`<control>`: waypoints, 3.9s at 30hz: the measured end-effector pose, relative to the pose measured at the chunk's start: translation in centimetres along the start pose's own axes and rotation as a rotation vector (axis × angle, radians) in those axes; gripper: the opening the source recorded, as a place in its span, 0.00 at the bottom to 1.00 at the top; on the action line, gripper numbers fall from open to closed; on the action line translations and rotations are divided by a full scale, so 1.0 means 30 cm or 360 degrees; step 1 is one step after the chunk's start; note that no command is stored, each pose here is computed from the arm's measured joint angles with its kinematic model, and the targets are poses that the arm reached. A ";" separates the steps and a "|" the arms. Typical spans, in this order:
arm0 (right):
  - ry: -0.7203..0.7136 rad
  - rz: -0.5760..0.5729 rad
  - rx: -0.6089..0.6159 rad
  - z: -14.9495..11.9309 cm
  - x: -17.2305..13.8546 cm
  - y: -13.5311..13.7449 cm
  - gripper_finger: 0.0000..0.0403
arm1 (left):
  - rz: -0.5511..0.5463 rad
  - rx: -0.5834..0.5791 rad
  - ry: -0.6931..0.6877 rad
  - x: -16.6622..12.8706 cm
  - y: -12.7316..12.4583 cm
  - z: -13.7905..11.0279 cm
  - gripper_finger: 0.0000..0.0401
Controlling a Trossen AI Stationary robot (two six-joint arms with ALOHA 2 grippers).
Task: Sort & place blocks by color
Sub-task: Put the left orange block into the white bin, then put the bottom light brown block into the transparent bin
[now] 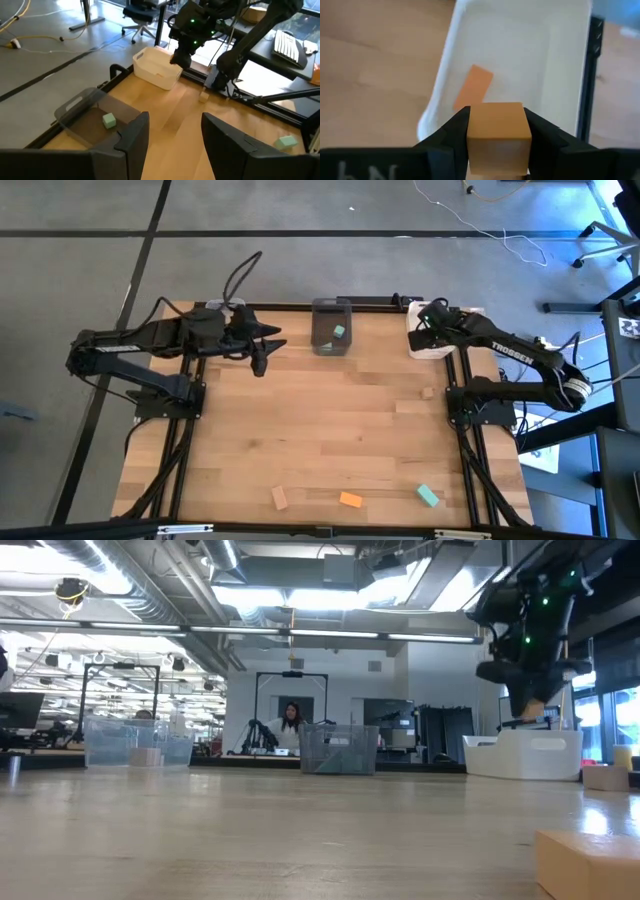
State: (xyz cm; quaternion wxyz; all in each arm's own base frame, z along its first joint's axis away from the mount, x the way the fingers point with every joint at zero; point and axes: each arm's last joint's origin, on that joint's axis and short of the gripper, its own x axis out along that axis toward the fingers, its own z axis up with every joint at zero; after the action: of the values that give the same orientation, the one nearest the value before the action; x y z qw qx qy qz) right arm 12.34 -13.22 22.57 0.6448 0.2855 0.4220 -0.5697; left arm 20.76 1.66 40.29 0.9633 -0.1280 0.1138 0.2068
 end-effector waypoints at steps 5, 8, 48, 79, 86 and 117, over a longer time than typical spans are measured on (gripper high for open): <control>0.0120 -0.0003 0.0018 -0.019 0.068 -0.001 0.34 | 0.0001 0.0002 0.0004 0.001 0.000 -0.001 0.42; 0.0200 0.0015 0.0027 -0.033 0.111 0.002 0.34 | 0.0002 0.0002 0.0004 0.001 0.000 -0.001 0.42; 0.0240 0.0073 0.0049 -0.015 0.193 0.037 0.37 | 0.0002 0.0004 0.0007 0.001 0.000 -0.002 0.42; 0.0214 0.0144 0.0062 0.002 0.187 0.045 0.65 | 0.0009 0.0013 0.0031 0.001 0.001 -0.007 0.42; 0.0118 0.0439 -0.0198 0.108 0.097 0.078 0.65 | 0.0059 -0.0045 0.0222 -0.003 0.015 -0.046 0.42; -0.0845 0.1795 -0.1362 0.096 -0.750 0.116 0.65 | -0.0750 0.0678 0.1324 -0.033 -0.357 -0.414 0.42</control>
State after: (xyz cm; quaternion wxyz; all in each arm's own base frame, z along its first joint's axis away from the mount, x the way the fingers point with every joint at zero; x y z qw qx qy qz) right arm 16.47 -3.92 43.13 0.9732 0.0361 0.2268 0.0105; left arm 22.39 -11.80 31.00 0.8618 -0.0228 0.4944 -0.1116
